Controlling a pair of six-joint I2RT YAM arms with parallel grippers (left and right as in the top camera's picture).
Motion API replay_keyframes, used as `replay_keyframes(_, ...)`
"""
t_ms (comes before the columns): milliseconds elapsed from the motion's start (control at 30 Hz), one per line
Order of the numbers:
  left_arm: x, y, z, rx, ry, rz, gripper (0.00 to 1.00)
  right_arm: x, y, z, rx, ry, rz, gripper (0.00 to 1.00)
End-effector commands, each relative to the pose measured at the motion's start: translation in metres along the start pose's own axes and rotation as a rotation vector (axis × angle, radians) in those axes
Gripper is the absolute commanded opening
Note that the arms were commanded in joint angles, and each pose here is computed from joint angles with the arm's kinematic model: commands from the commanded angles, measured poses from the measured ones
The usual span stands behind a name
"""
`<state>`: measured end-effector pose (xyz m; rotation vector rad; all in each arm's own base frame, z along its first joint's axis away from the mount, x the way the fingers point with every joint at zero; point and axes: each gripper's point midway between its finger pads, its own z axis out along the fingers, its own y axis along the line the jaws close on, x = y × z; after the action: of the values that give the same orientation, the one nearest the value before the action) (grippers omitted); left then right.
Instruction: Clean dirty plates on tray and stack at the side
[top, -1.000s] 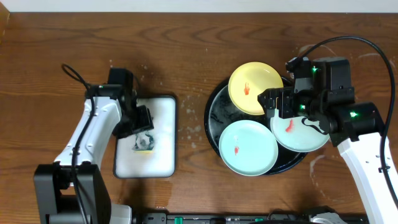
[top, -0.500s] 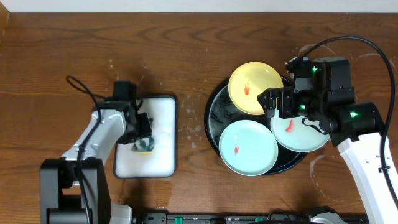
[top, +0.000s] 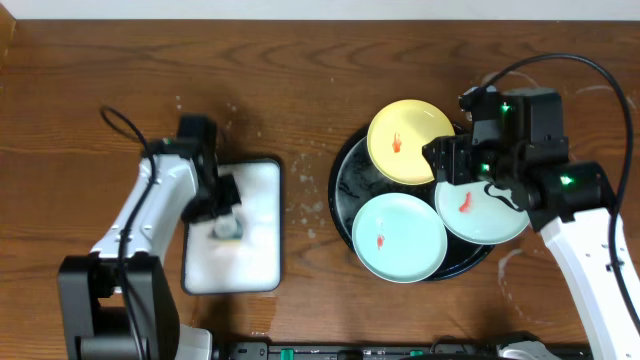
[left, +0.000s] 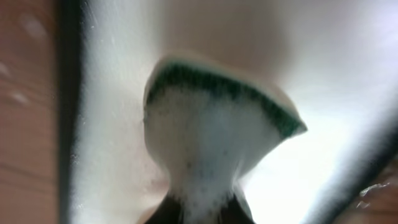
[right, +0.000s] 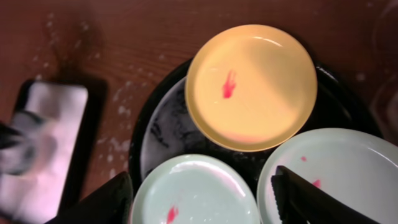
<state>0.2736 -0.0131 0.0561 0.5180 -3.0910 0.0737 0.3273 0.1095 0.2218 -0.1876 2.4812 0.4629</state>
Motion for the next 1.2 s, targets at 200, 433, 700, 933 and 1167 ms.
replay_keyframes(200, -0.060, -0.070, -0.097, 0.126, -0.269, 0.186, 0.07, -0.001, -0.081, 0.077, 0.221, 0.099, 0.135, 0.68)
replay_keyframes(433, -0.051, -0.117, -0.103, 0.193, -0.315, 0.302, 0.08, 0.012, -0.129, 0.129, 0.246, 0.154, 0.192, 0.63)
replay_keyframes(700, -0.045, -0.150, -0.108, 0.245, -0.357, 0.333, 0.08, 0.033, -0.155, 0.184, 0.273, 0.205, 0.162, 0.48)
replay_keyframes(933, -0.038, -0.168, -0.108, 0.265, -0.368, 0.376, 0.07, 0.051, -0.156, 0.209, 0.242, 0.248, 0.197, 0.01)
replay_keyframes(1167, -0.033, -0.196, -0.099, 0.311, -0.361, 0.388, 0.08, 0.055, -0.130, 0.193, 0.209, 0.287, 0.259, 0.01)
